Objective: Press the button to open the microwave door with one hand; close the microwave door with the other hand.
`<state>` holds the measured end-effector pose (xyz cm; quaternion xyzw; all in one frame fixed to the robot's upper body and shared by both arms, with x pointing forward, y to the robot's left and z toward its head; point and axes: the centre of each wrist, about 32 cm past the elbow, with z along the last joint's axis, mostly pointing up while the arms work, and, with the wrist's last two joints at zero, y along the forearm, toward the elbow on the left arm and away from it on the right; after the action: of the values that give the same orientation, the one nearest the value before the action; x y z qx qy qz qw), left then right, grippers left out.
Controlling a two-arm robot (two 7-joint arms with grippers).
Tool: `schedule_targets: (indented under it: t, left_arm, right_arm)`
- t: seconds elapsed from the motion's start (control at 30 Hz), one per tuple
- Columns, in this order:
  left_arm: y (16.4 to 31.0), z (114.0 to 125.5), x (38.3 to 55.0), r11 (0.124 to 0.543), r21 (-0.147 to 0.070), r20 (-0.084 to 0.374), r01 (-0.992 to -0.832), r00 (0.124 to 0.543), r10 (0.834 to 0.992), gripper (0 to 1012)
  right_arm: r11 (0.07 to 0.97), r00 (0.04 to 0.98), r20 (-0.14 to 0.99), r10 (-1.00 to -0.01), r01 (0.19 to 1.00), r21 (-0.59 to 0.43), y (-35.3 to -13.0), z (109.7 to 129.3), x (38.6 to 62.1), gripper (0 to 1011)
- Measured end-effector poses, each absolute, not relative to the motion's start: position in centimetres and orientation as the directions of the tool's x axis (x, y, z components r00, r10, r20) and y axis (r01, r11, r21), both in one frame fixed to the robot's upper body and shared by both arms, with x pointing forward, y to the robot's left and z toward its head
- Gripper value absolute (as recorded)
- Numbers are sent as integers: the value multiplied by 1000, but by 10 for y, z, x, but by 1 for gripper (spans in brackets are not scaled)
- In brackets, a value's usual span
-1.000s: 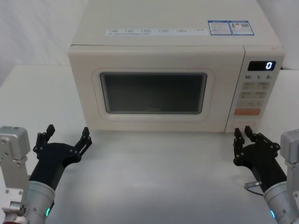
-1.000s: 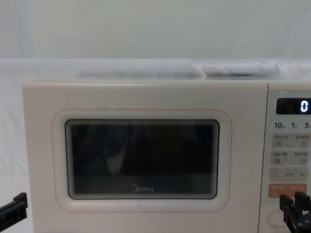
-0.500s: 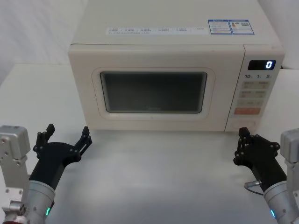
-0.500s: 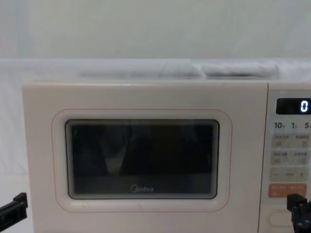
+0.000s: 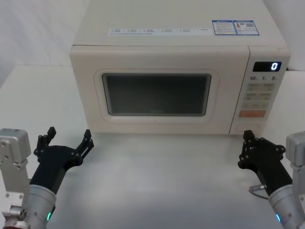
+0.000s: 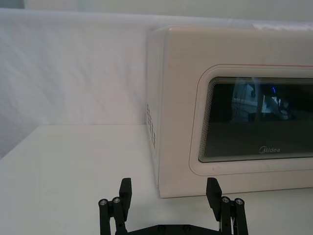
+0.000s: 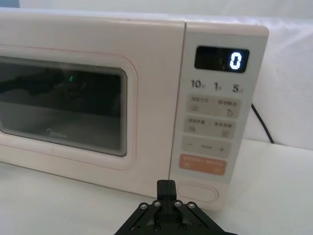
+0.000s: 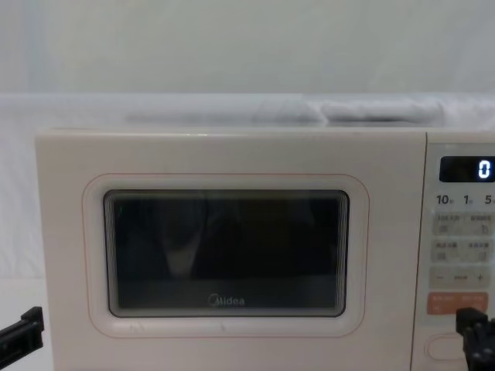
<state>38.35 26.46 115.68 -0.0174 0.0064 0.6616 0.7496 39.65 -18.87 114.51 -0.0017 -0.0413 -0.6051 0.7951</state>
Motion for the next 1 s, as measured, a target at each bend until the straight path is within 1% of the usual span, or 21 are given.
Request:
schedule_targets:
  t: [0.13,0.23,0.53,0.7,0.83,1.0]
  left_arm:
    - [265,1157,384,124,-18,-33,-992,124,992,1001]
    - [265,1157,384,124,-18,-33,-992,125,992,1001]
    - [265,1157,384,124,-18,-33,-992,124,992,1001]
    - [265,1157,384,124,-18,-33,-992,124,992,1001]
    - [265,1157,384,124,-18,-33,-992,124,992,1001]
    - [265,1157,384,124,-18,-33,-992,125,992,1001]
  right_arm:
    - [290,286,76,-955,956,43,-189,1152,400,0]
    - [325,323,89,-942,946,9,-194,1161,406,0]
    - [359,362,74,-929,932,-50,-207,1170,419,0]
    - [378,384,67,-921,921,-95,-215,1169,428,0]
    - [383,390,54,-919,917,-110,-218,1167,433,0]
    - [383,390,32,-920,915,-128,-220,1159,440,0]
